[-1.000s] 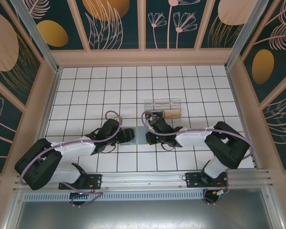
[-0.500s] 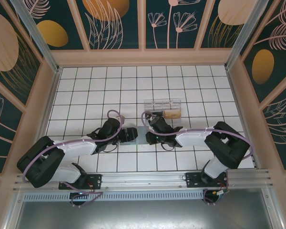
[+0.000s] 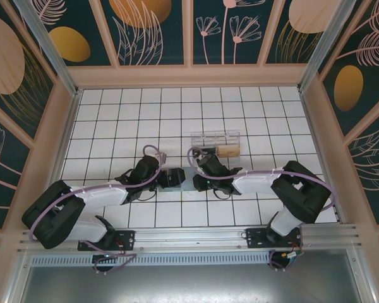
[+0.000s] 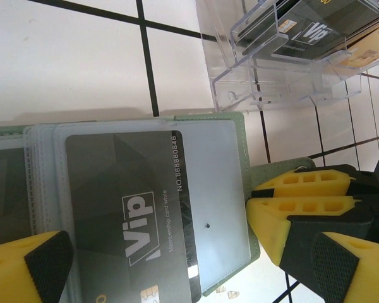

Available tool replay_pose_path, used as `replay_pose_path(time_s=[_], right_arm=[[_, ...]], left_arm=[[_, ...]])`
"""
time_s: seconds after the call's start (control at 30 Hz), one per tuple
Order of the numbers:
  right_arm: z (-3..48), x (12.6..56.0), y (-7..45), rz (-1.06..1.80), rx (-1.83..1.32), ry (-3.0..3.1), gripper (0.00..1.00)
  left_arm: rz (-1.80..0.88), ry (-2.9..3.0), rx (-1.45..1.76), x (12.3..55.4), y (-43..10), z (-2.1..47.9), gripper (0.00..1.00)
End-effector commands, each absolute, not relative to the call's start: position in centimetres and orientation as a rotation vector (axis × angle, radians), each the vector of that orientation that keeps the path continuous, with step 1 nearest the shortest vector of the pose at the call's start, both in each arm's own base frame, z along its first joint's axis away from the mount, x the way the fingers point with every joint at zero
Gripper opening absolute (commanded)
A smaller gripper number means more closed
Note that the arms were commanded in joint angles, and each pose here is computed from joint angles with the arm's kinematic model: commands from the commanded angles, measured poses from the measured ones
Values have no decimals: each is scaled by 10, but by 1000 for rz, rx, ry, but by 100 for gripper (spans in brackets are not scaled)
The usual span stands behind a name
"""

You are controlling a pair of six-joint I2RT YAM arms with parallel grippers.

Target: Take the credit cards out of the card holder

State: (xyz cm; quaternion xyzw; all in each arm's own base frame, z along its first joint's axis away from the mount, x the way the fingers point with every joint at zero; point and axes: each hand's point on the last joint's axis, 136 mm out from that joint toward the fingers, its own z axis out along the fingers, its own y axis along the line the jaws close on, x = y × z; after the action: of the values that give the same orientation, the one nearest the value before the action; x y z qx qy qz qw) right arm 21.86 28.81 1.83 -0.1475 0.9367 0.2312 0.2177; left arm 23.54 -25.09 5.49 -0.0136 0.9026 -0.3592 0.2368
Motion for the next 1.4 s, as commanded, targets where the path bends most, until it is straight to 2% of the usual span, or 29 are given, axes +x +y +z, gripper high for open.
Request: replay_pose_path(time_s=[0.0,0.3,0.5,0.63,0.83,0.9,1.03,1.37], right_arm=[[25,219,287,617,-382,2586,21],[67,236,280,597,-301,2474,25],[91,240,302,752,-272,2423,25],[89,235,326,908,-270,2441,24],[79,233,349,1061,-235,2467,23],[76,233,353,1093,-225,2474,21],[69,232,361,1169,-194,2496,20],[46,229,366,1223,-150,2573,21]], left_arm=[[-983,2498,-22,228,-248,51,99],[-971,2453,-22,233,-246,69,99],[-840,2420,-87,241,-225,77,97],[-769,2420,-128,242,-210,70,77],[-714,2455,-169,241,-200,52,29],[-696,2474,-175,240,-198,45,20],[-663,2516,-178,238,-196,31,12],[-639,2574,-191,230,-192,12,12]])
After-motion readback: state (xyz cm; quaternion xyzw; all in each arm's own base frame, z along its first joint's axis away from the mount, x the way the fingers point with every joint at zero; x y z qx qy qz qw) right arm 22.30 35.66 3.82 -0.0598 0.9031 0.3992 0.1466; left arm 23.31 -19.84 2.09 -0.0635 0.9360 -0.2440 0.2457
